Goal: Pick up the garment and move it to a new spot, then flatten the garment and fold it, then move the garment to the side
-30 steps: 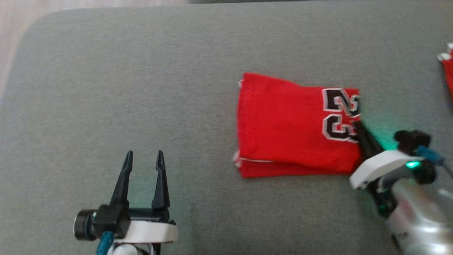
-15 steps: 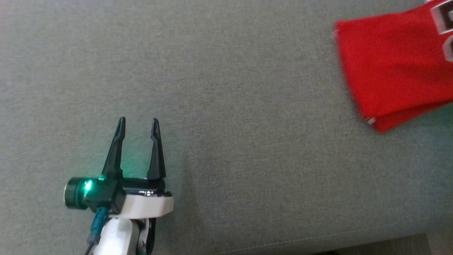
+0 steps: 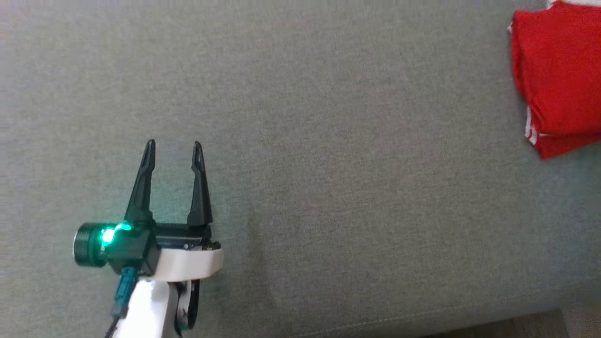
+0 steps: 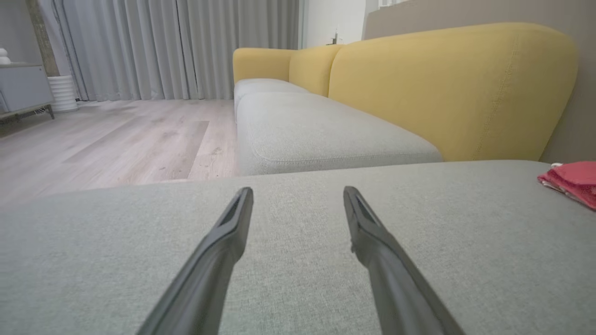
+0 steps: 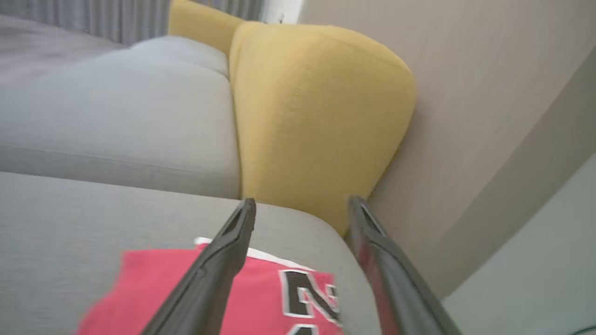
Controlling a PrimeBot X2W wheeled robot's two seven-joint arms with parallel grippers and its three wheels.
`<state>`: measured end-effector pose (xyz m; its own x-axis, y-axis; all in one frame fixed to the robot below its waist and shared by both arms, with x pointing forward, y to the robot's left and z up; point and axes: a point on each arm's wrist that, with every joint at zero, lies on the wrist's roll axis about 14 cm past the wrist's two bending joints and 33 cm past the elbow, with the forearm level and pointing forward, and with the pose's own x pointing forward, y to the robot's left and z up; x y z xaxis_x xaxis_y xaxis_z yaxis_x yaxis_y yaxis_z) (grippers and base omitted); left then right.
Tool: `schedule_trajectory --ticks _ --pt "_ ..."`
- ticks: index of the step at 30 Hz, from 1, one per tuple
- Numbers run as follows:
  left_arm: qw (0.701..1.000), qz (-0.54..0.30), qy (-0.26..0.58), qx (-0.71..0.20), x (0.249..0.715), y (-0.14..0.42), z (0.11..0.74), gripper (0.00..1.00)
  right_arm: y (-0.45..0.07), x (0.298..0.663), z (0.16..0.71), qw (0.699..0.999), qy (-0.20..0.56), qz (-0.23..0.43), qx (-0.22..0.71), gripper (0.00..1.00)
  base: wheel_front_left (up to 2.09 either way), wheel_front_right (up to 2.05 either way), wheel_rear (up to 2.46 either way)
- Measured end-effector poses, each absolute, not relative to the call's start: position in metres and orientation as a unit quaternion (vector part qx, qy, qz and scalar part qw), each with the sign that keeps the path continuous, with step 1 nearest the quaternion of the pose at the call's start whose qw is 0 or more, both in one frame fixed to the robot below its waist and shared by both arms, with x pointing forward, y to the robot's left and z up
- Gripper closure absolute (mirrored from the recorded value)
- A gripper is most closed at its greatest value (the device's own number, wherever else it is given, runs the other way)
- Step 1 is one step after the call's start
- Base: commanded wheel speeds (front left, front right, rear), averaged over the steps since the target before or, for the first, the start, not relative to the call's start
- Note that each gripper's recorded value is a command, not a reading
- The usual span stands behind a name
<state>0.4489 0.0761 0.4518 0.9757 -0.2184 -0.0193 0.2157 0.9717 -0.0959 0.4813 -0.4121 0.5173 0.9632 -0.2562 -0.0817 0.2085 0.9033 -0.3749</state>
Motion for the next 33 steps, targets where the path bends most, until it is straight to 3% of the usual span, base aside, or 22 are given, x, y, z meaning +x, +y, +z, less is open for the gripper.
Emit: schedule_trajectory --ticks 4,9,14,22,33 --pt "0.993 -0.099 0.004 -0.065 0.436 0.083 0.468 0.0 -0.329 0.464 0.49 0.99 0.044 -0.058 -0.12 0.0 0.0 0.0 0.0" --pt "0.993 -0.093 0.005 -0.073 0.404 0.092 0.477 0.0 -0.238 0.404 0.457 0.998 0.053 0.005 -0.036 0.0 0.0 0.0 0.0" --pt "0.996 -0.058 -0.003 -0.065 0.372 0.112 0.487 0.0 -0.159 0.356 0.46 0.996 0.038 0.073 0.034 0.0 0.0 0.0 0.0" --pt "0.998 -0.013 -0.018 -0.06 0.33 0.139 0.495 0.0 -0.136 0.335 0.491 0.994 -0.014 0.099 0.042 0.0 0.0 0.0 0.0" --pt "0.998 -0.016 -0.01 -0.056 0.328 0.137 0.49 0.0 -0.145 0.336 0.494 0.996 -0.02 0.081 0.044 0.0 0.0 0.0 0.0"
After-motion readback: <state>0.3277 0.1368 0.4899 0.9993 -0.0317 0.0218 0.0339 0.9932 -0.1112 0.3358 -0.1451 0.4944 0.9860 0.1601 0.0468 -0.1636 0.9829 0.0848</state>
